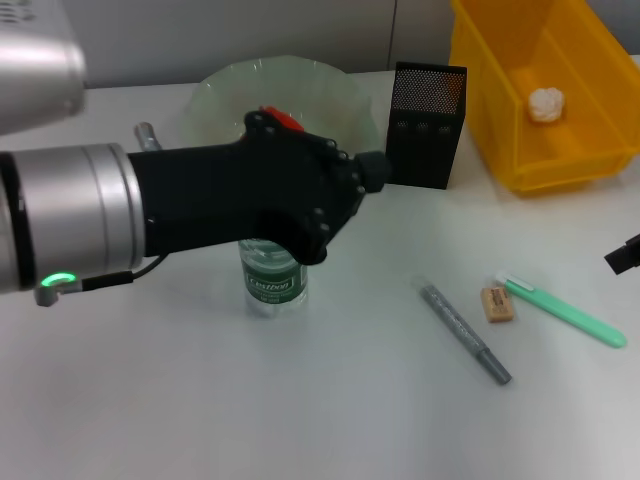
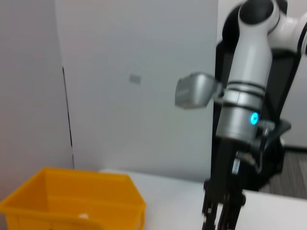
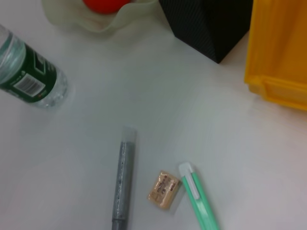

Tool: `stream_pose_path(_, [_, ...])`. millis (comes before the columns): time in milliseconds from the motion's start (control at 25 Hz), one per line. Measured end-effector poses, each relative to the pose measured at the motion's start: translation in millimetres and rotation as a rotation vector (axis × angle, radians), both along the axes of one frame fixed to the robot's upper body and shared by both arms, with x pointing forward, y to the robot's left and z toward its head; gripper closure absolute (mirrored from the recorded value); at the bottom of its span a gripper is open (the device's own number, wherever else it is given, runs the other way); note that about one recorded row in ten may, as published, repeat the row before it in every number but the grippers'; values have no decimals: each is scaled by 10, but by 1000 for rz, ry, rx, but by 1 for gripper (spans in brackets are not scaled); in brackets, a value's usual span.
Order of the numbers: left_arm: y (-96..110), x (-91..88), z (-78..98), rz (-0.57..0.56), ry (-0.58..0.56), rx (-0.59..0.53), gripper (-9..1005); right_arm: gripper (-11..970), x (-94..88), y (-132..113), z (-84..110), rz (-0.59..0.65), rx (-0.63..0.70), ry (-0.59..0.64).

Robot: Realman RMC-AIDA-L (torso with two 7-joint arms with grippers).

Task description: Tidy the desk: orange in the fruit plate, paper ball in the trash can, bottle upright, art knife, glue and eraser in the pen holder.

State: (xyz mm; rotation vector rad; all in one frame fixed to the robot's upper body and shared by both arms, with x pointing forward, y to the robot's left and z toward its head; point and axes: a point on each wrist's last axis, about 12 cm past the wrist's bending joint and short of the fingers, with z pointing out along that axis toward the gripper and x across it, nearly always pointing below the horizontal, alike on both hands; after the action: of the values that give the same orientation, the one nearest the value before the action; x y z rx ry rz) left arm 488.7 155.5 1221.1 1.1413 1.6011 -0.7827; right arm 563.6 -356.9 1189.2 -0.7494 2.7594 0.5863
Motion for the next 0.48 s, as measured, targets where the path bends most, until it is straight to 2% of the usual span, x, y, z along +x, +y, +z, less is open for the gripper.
stream_pose_path(160, [97,19,17,4,-14,-42,997,488,119,88,7,56,-39,-12])
stream_pose_path(480, [135,-7,0,-13,-38,-51,997,488,254,203,-90,113,-42,-30])
